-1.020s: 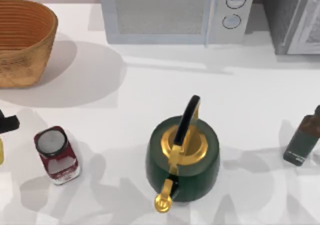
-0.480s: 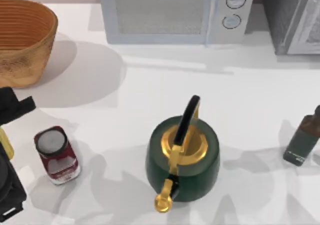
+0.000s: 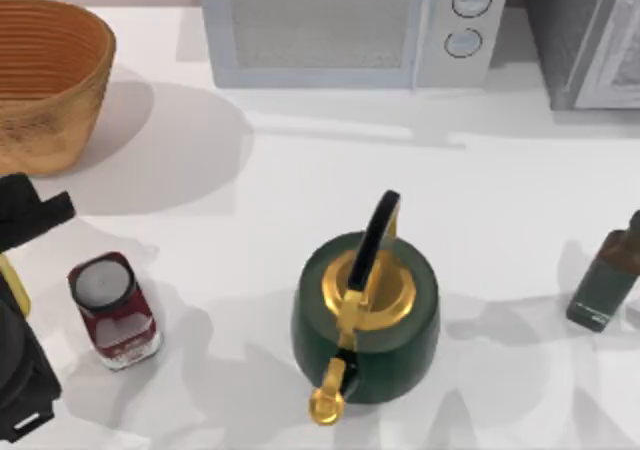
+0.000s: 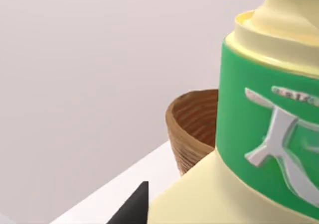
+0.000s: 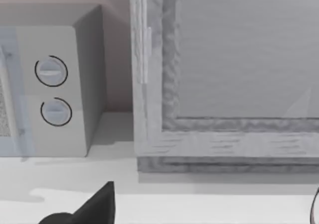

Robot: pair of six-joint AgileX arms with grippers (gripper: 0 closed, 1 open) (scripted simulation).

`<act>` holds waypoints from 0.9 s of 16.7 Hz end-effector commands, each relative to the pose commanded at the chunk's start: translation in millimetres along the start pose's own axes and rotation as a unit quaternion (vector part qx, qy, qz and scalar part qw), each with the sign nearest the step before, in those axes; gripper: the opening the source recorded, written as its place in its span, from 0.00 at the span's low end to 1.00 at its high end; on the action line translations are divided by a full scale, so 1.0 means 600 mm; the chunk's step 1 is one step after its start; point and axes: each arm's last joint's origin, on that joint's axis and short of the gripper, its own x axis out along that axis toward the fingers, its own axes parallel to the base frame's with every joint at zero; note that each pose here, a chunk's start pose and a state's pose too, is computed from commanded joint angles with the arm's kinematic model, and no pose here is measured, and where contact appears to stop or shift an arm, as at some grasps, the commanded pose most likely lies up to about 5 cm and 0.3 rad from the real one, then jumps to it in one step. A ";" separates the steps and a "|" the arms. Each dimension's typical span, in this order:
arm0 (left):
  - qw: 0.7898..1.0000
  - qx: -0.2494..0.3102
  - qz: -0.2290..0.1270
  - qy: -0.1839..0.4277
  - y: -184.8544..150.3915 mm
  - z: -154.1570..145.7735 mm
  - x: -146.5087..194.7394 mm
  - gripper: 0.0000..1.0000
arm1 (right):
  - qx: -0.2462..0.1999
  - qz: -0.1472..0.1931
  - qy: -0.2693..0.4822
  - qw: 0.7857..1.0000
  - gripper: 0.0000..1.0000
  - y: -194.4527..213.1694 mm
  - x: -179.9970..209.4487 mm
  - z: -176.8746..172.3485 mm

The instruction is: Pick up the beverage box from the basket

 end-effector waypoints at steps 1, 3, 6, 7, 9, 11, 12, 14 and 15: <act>1.000 0.002 0.000 0.001 -0.001 -0.003 0.002 0.00 | 0.000 0.000 0.000 1.000 1.00 0.000 0.000 0.000; 1.000 0.004 0.001 0.002 -0.003 -0.011 0.008 0.00 | 0.000 0.000 0.000 1.000 1.00 0.000 0.000 0.000; 1.000 -0.001 0.002 0.000 -0.007 -0.027 0.025 0.00 | 0.000 0.000 0.000 1.000 1.00 0.000 0.000 0.000; 1.000 -0.003 0.002 -0.001 -0.008 -0.033 0.032 0.00 | 0.000 0.000 0.000 1.000 1.00 0.000 0.000 0.000; 1.000 -0.006 0.002 -0.002 -0.008 -0.046 0.045 0.00 | 0.000 0.000 0.000 1.000 1.00 0.000 0.000 0.000; 1.000 -0.007 0.002 -0.002 -0.007 -0.060 0.057 0.00 | 0.000 0.000 0.000 1.000 1.00 0.000 0.000 0.000; 1.000 -0.006 0.001 -0.002 -0.005 -0.066 0.062 0.00 | 0.000 0.000 0.000 1.000 1.00 0.000 0.000 0.000; 1.000 -0.005 -0.001 -0.002 -0.003 -0.075 0.068 0.00 | 0.000 0.000 0.000 1.000 1.00 0.000 0.000 0.000; 1.000 -0.004 -0.001 -0.001 -0.002 -0.078 0.070 0.00 | 0.000 0.000 0.000 1.000 1.00 0.000 0.000 0.000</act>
